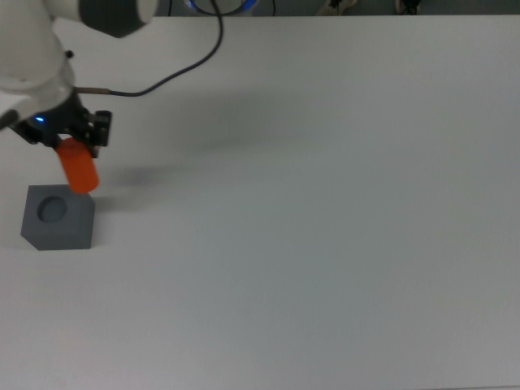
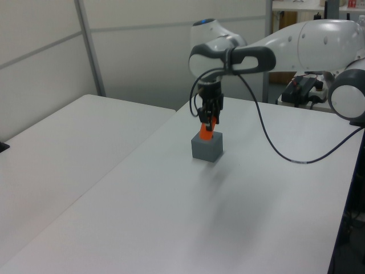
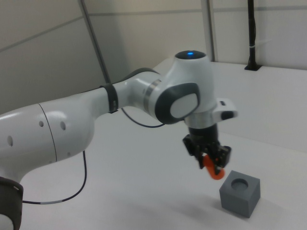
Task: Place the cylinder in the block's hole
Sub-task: 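Carry the held cylinder over the hole in the grey cube, then lower the cylinder into the cube's hole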
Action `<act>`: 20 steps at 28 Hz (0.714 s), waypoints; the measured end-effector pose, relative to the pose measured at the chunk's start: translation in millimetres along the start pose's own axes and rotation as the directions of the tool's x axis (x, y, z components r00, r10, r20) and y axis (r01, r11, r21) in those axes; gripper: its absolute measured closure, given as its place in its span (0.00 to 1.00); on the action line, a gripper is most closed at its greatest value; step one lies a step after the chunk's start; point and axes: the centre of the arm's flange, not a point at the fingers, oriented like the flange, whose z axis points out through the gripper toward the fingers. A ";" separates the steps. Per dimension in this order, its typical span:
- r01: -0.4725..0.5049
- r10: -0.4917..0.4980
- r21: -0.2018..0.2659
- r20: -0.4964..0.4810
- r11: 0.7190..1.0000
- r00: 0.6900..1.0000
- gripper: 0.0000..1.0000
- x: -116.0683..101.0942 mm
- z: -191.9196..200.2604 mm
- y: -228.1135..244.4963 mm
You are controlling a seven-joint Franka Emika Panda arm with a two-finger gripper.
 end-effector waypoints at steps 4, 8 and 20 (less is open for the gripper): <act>-0.077 0.079 0.032 -0.081 0.997 0.994 0.50 -1.0 -6.5 32.0; -0.104 0.107 0.035 -0.118 0.994 0.987 0.50 1.4 -4.0 44.1; -0.109 0.112 0.030 -0.108 0.994 0.988 0.50 5.2 15.5 47.0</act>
